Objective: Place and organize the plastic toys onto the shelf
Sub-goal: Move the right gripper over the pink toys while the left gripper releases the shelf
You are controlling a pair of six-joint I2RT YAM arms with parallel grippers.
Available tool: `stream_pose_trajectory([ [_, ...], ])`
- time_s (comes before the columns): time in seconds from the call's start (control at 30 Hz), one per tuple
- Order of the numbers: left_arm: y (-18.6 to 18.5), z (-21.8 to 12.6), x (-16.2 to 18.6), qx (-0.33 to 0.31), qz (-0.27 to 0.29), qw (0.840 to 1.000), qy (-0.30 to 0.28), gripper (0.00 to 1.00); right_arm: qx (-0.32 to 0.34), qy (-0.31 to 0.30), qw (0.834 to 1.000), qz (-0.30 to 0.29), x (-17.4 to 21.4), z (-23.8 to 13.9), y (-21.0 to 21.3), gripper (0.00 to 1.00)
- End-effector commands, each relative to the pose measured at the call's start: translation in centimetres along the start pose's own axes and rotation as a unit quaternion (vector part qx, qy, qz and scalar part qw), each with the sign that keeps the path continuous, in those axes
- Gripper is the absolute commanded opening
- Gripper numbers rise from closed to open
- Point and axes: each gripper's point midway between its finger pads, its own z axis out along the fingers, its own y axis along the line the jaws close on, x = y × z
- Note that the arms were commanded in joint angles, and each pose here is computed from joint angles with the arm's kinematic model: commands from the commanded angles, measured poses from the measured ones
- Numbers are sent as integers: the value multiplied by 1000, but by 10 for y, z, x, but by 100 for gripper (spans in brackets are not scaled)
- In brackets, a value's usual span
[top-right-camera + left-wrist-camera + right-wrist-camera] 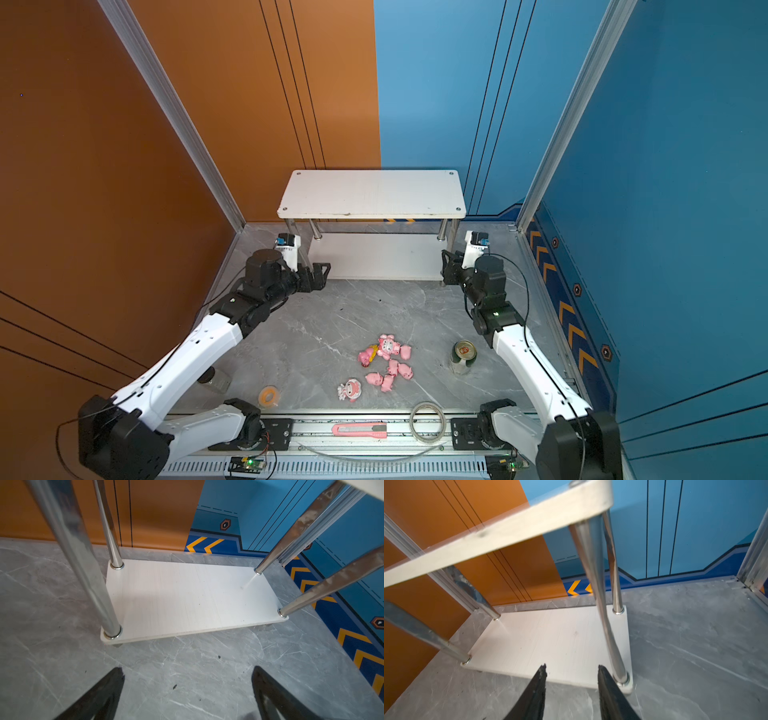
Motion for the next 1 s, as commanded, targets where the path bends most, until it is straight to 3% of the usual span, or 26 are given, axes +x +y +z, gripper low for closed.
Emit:
stream_pose_trajectory([
  [0.0, 18, -12, 34, -40, -14, 999, 9, 98, 71, 92, 993, -14, 65, -26, -17, 46],
  [0.07, 21, -19, 36, -30, -43, 998, -32, 98, 71, 128, 989, -32, 89, -41, -9, 53],
  [0.2, 32, -36, 35, -1, -113, 987, -116, 98, 31, 222, 970, -100, 138, -63, 20, 85],
  [0.3, 32, -41, 30, 15, -115, 985, -128, 98, -13, 283, 940, -192, 172, -73, 55, 99],
  [0.43, 28, -32, 33, 14, -98, 991, -88, 98, -24, 332, 888, -317, 204, -71, 83, 100],
  [0.5, 25, -26, 37, 23, -99, 992, -76, 99, -37, 355, 868, -345, 217, -66, 92, 100],
  [0.57, 24, -21, 38, 26, -99, 992, -71, 100, -72, 386, 848, -357, 233, -62, 105, 96],
  [0.77, 23, -11, 44, 37, -99, 993, -52, 95, -150, 450, 808, -349, 255, -44, 132, 82],
  [0.97, 24, -3, 47, 41, -107, 993, -39, 94, -168, 513, 765, -352, 274, -38, 130, 80],
])
